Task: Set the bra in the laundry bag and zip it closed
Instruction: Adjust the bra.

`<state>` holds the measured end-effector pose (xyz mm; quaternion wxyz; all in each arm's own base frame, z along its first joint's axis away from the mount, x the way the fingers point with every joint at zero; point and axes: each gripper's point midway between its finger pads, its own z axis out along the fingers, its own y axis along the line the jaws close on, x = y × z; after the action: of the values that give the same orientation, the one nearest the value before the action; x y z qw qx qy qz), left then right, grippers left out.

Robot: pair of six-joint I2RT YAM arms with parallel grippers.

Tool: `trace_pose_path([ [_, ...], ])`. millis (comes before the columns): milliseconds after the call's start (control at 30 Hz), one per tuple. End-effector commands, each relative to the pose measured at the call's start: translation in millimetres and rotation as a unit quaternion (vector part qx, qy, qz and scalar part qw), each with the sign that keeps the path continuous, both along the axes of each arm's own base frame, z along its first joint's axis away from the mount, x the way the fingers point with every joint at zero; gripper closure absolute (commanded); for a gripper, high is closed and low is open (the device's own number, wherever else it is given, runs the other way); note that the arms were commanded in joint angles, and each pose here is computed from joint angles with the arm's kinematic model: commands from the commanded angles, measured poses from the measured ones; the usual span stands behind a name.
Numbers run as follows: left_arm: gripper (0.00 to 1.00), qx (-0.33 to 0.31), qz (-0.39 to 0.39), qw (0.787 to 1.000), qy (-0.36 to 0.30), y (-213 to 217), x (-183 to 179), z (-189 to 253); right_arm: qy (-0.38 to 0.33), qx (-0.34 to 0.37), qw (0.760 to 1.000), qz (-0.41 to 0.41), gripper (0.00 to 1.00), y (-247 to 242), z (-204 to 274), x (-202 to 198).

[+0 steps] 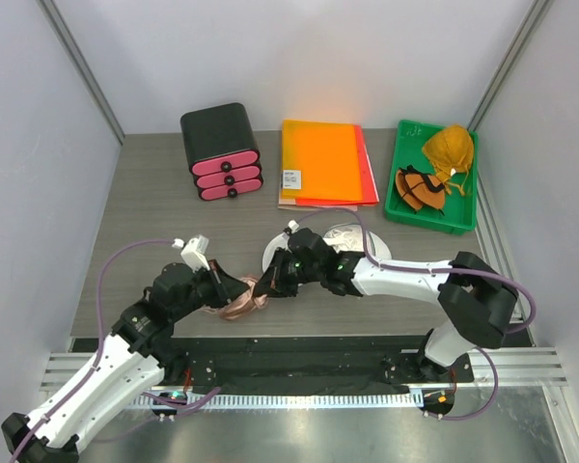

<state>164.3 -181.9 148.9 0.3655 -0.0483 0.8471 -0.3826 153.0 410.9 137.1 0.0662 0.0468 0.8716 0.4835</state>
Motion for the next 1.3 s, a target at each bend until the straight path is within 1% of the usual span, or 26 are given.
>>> trace_pose_path([
  [0, 1.00, -0.039, -0.014, 0.997, -0.059, -9.1, 6.6, 25.9, 0.027, 0.025, 0.998, -0.045, 0.94, 15.4, 8.1, 15.6],
  [67, 1.00, -0.038, -0.010, 0.997, -0.073, -6.7, 8.1, 29.9, 0.033, 0.023, 0.998, -0.051, 0.93, 17.8, 6.3, 19.6],
  [100, 0.98, -0.036, -0.008, 0.996, -0.078, -5.8, 8.9, 31.1, 0.043, 0.023, 0.997, -0.059, 0.92, 19.1, 2.1, 22.8],
  [167, 0.92, -0.029, -0.006, 0.996, -0.087, -4.0, 11.0, 32.5, 0.051, 0.026, 0.996, -0.063, 0.92, 22.4, 0.1, 24.8],
  [200, 0.85, -0.026, -0.007, 0.996, -0.088, -4.0, 11.3, 31.7, 0.060, 0.032, 0.995, -0.067, 0.92, 24.4, 0.4, 27.4],
  [267, 0.80, -0.013, -0.006, 0.996, -0.088, -2.5, 13.4, 26.0, 0.072, 0.035, 0.994, -0.072, 0.92, 27.2, -5.2, 30.9],
  [300, 0.74, -0.005, -0.002, 0.996, -0.088, -0.9, 15.2, 22.4, 0.075, 0.043, 0.993, -0.076, 0.92, 28.2, -4.0, 34.7],
  [433, 0.66, 0.016, 0.005, 0.997, -0.074, 1.8, 18.8, -1.5, 0.104, 0.053, 0.989, -0.087, 0.92, 33.2, -11.8, 42.3],
  [567, 0.57, 0.026, 0.006, 0.997, -0.072, 3.1, 19.9, -13.9, 0.113, 0.057, 0.987, -0.099, 0.92, 33.2, -14.0, 50.1],
  [600, 0.52, 0.031, 0.003, 0.997, -0.076, 3.9, 19.4, -17.2, 0.118, 0.058, 0.986, -0.102, 0.92, 32.4, -15.7, 51.7],
  [700, 0.41, 0.041, 0.000, 0.996, -0.078, 5.1, 19.0, -22.8, 0.140, 0.066, 0.982, -0.113, 0.92, 33.0, -18.7, 56.7],
  [767, 0.37, 0.048, 0.003, 0.996, -0.077, 6.0, 19.9, -25.6, 0.148, 0.069, 0.980, -0.116, 0.92, 35.1, -17.3, 58.4],
  [800, 0.37, 0.052, -0.002, 0.996, -0.075, 3.9, 18.5, -27.5, 0.152, 0.068, 0.979, -0.118, 0.92, 35.5, -19.3, 59.4],
  [833, 0.36, 0.065, 0.018, 0.995, -0.078, 9.1, 23.9, -29.4, 0.153, 0.069, 0.979, -0.118, 0.92, 36.5, -18.7, 59.9],
  [900, 0.34, 0.078, 0.022, 0.993, -0.082, 8.5, 24.6, -31.6, 0.159, 0.066, 0.977, -0.124, 0.92, 36.3, -20.3, 62.2],
  [933, 0.33, 0.092, 0.036, 0.992, -0.082, 12.1, 28.4, -34.6, 0.160, 0.066, 0.977, -0.126, 0.92, 35.8, -21.3, 63.8],
  [1000, 0.32, 0.101, 0.030, 0.990, -0.090, 7.4, 26.6, -33.8, 0.174, 0.062, 0.974, -0.131, 0.91, 34.8, -26.7, 63.6],
  [1067, 0.32, 0.124, 0.043, 0.987, -0.097, 10.4, 30.5, -37.4, 0.182, 0.069, 0.972, -0.133, 0.91, 35.0, -28.2, 63.7],
  [1100, 0.24, 0.131, 0.033, 0.985, -0.105, 5.2, 27.7, -34.2, 0.191, 0.069, 0.970, -0.134, 0.91, 35.2, -30.3, 62.5],
  [1133, 0.22, 0.154, 0.058, 0.980, -0.110, 12.1, 33.8, -36.5, 0.196, 0.073, 0.968, -0.136, 0.91, 34.9, -30.2, 62.1],
  [1200, 0.23, 0.170, 0.047, 0.977, -0.117, 4.3, 30.9, -33.4, 0.203, 0.080, 0.965, -0.144, 0.91, 33.3, -29.4, 62.3],
  [1267, 0.25, 0.195, 0.065, 0.972, -0.115, 3.9, 34.6, -35.6, 0.212, 0.083, 0.962, -0.152, 0.91, 30.6, -27.9, 61.6],
])
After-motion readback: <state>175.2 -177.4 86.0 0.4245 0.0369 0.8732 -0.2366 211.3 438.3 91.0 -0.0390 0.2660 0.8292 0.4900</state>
